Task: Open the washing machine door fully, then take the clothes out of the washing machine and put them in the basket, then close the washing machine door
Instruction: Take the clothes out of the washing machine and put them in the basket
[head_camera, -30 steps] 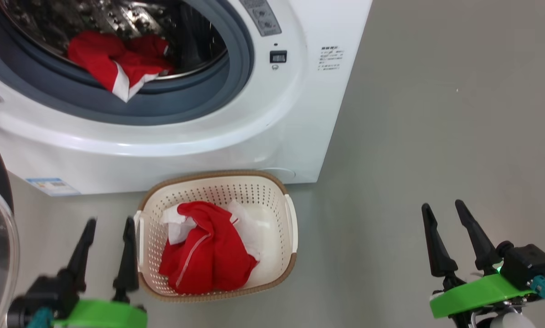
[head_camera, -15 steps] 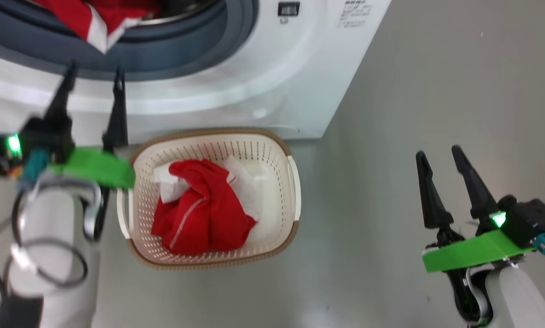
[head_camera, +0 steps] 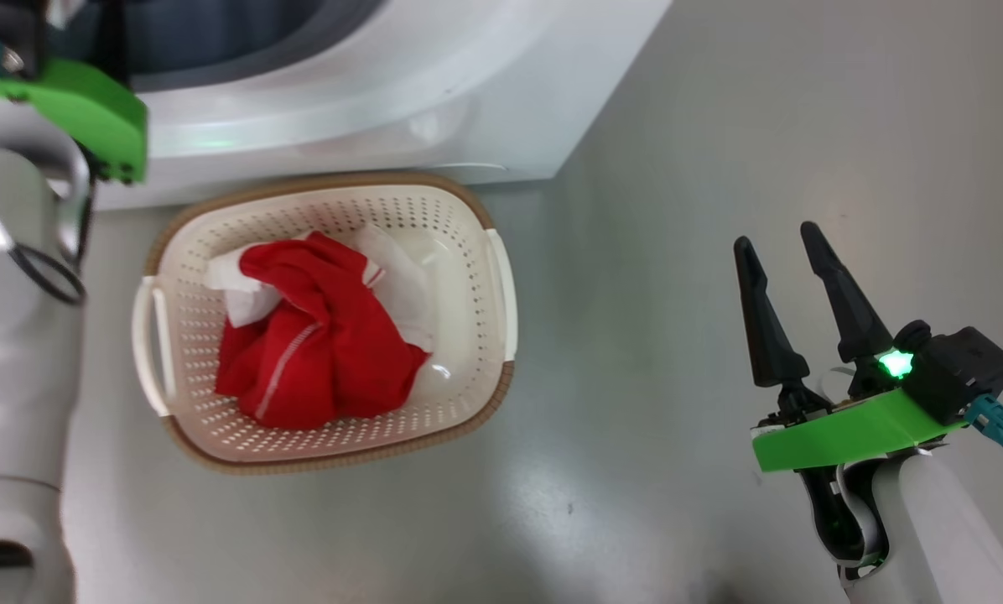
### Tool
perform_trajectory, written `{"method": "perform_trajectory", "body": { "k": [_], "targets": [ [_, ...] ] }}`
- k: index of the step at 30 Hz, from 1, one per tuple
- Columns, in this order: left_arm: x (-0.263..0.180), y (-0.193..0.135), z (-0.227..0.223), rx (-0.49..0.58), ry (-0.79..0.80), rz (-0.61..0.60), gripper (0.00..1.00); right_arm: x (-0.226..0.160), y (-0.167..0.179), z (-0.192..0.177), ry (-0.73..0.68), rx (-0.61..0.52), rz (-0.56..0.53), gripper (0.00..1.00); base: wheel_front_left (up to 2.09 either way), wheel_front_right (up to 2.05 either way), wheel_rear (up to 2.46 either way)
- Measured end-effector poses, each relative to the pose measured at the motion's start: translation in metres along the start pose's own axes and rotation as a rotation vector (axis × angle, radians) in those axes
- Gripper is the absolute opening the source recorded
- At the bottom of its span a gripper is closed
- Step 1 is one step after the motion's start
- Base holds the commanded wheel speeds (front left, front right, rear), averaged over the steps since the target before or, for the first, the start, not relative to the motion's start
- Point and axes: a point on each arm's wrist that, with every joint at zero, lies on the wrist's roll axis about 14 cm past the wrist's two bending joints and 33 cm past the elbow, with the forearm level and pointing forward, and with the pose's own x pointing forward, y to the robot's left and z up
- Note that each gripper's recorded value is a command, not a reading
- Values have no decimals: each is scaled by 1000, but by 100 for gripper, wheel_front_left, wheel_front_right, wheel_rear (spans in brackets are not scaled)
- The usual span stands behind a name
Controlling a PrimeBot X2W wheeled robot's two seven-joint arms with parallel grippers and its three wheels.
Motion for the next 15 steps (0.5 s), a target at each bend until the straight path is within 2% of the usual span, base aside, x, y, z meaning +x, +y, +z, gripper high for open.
{"method": "perform_trajectory", "body": {
  "k": [15],
  "targets": [
    [53, 3, -33, 138, 107, -11, 100, 2, -16, -4, 14, -21, -29, 100, 0, 0, 0]
  ]
}}
